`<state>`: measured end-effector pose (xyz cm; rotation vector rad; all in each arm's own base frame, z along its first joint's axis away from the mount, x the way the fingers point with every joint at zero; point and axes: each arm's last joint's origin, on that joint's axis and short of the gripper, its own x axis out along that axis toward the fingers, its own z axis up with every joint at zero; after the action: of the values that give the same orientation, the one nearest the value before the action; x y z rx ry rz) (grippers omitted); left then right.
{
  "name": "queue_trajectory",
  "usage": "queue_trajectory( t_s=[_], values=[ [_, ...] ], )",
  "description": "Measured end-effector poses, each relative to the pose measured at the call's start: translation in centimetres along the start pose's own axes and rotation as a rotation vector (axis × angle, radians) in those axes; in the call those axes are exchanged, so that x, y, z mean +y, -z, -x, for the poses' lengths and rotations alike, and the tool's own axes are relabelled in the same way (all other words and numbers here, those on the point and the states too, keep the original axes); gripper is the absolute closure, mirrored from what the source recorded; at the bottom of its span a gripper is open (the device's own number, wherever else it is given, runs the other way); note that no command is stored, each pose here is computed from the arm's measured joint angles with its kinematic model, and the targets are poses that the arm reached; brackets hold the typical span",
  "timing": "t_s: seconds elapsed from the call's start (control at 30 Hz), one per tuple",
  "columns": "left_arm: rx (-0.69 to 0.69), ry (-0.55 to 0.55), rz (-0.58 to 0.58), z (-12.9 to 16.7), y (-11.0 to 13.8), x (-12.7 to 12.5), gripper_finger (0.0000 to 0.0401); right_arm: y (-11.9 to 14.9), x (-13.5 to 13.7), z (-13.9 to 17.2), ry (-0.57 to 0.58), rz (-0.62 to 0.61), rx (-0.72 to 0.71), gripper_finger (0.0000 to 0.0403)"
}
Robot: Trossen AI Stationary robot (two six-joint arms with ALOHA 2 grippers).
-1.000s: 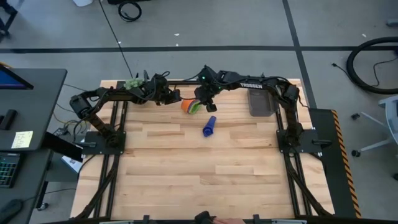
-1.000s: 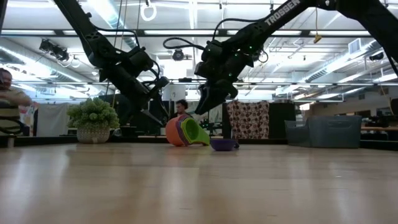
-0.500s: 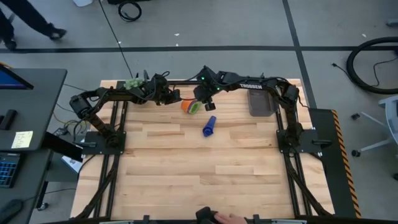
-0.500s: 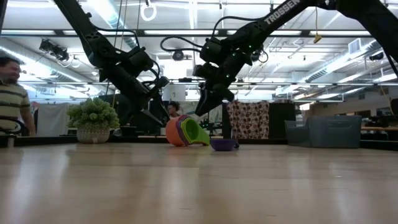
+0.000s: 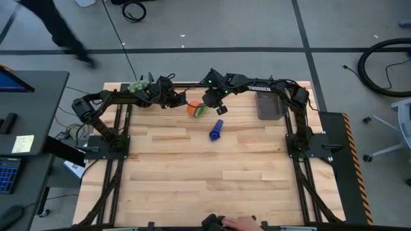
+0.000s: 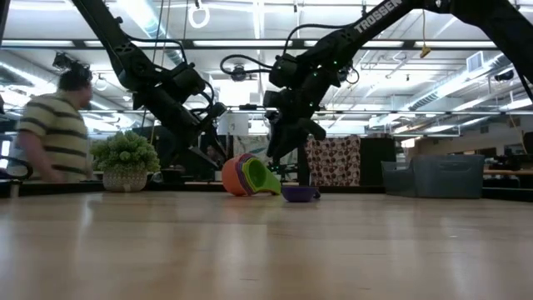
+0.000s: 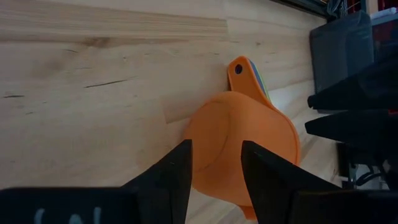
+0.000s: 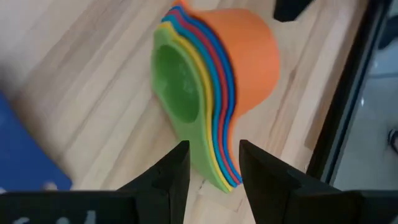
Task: Nest measuring cups in basket
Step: Put the stack of measuring cups into the black bin
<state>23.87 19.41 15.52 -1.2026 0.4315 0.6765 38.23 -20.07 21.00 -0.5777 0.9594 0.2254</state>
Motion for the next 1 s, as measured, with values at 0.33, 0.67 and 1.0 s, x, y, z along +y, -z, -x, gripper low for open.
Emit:
queue_trajectory(
  t_s=[0.33, 0.67, 1.0],
  values=[
    [-0.001, 0.001, 0.000, 0.0, 0.0, 0.0, 0.0260, 2.1, -1.6, 0.4, 0.025, 0.013, -0.030, 0.0261],
    [-0.002, 0.002, 0.001, 0.0, 0.0, 0.0, 0.0260, 2.0, -1.7, 0.5, 0.036, -0.019, -0.039, 0.0314],
    [-0.002, 0.002, 0.008, 0.0, 0.0, 0.0, 0.0260, 1.8, -1.9, 0.5, 0.064, -0.016, -0.049, 0.0384]
  ],
)
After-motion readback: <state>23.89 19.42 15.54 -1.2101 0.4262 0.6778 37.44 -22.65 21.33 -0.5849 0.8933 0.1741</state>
